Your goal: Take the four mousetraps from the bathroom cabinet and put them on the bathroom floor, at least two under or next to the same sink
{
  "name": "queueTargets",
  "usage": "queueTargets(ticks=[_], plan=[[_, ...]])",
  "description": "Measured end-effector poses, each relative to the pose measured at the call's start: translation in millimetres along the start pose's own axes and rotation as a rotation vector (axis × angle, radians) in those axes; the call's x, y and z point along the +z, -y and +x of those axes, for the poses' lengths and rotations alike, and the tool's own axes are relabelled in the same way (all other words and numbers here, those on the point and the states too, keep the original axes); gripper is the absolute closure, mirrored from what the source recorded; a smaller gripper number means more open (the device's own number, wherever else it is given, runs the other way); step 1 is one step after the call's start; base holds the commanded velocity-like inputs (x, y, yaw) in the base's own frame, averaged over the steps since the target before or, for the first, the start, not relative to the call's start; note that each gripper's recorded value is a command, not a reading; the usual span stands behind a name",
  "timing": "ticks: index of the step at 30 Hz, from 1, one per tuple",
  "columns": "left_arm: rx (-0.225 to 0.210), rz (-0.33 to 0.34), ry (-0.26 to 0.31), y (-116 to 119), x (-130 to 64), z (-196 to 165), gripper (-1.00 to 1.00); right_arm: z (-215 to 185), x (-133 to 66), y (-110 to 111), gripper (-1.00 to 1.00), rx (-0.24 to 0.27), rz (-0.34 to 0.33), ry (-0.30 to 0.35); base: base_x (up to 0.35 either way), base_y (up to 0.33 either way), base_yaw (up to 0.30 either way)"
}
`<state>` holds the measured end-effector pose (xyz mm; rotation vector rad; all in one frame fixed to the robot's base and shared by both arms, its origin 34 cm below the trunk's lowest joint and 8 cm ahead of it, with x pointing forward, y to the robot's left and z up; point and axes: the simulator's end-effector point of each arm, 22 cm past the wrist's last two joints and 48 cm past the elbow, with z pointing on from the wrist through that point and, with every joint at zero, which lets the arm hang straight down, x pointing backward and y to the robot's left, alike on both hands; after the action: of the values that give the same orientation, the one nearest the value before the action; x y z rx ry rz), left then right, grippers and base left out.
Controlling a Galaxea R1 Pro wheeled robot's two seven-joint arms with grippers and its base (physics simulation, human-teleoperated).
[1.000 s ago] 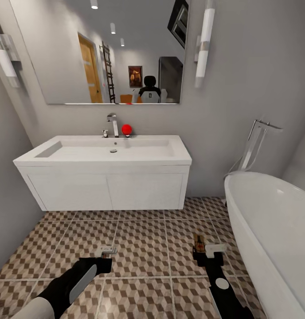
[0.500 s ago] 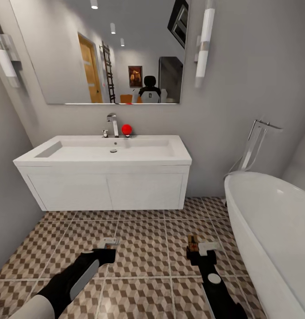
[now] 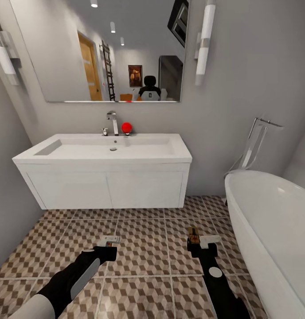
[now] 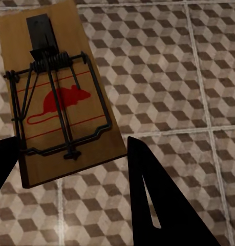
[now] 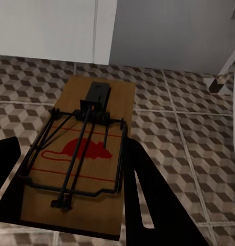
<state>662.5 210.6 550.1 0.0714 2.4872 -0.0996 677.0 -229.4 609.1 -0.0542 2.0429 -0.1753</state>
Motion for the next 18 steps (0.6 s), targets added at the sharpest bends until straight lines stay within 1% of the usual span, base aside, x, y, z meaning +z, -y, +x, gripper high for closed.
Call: queueTargets(ticks=[18], plan=[[-0.001,0.003,-0.023,-1.0,32.6,37.2,1.0,45.8,14.7,-6.6,1.0,-0.002,-0.002,-0.02,0.0,0.0,0.0]])
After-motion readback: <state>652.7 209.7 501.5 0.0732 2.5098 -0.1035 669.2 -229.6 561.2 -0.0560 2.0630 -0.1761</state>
